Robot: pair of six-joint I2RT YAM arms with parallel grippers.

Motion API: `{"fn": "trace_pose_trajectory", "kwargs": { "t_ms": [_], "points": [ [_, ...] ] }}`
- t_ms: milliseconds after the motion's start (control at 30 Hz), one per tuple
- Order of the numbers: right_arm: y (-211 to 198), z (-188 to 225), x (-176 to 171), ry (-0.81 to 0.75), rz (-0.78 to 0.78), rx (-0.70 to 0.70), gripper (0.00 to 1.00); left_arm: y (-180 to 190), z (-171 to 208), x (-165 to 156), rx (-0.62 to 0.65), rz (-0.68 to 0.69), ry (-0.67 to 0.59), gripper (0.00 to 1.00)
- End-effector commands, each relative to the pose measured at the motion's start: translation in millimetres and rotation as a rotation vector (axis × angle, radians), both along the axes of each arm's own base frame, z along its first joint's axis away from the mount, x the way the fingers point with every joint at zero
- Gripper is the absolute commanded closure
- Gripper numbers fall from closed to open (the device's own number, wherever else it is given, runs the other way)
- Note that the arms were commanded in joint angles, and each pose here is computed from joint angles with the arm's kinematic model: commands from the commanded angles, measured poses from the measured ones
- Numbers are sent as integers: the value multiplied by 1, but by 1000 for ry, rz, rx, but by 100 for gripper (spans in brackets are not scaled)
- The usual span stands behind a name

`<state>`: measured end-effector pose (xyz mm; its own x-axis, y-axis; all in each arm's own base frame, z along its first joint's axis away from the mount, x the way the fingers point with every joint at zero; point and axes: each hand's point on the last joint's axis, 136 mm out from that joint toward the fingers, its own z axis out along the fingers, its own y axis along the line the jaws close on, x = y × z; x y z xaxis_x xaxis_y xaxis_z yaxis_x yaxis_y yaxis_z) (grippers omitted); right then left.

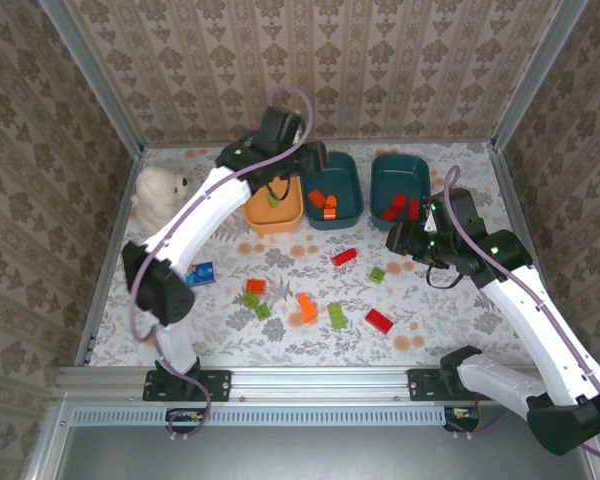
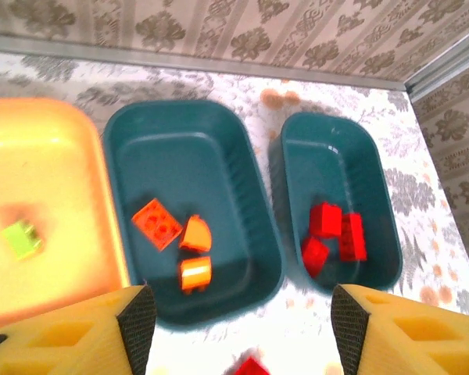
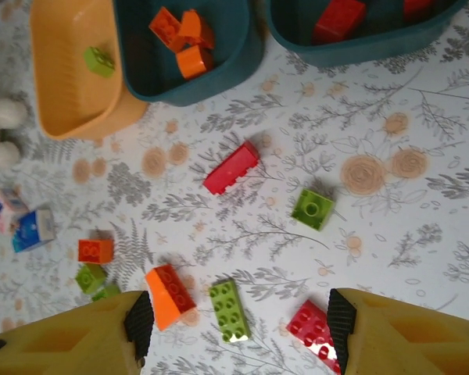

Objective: Sort the legos into containers by color

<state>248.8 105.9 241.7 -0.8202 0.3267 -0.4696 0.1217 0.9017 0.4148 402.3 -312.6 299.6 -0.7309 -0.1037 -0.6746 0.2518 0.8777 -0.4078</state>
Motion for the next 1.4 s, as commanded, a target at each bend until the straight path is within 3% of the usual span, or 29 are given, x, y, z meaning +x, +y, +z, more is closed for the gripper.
{"fn": "trace_pose_trajectory", "kwargs": {
  "t_ms": [0, 233, 667, 900, 1067, 1367],
  "points": [
    [-8, -7, -13, 62, 38, -120, 37, 24, -5, -29, 8, 1, 8, 35],
    [17, -17, -19, 94, 124, -170, 37, 93, -37, -107, 48, 51, 63, 33],
    [156, -78, -35, 176, 565, -263, 36, 202, -89, -193, 121, 321, 158, 33],
    [207, -121, -39, 263, 694, -302, 35, 217, -95, -212, 110, 345, 174, 34],
    [216, -146, -33, 306, 692, -330, 34, 227, -97, -224, 108, 358, 185, 34],
    [221, -195, -18, 392, 693, -426, 43, 226, -97, -232, 72, 348, 192, 34]
  ]
}}
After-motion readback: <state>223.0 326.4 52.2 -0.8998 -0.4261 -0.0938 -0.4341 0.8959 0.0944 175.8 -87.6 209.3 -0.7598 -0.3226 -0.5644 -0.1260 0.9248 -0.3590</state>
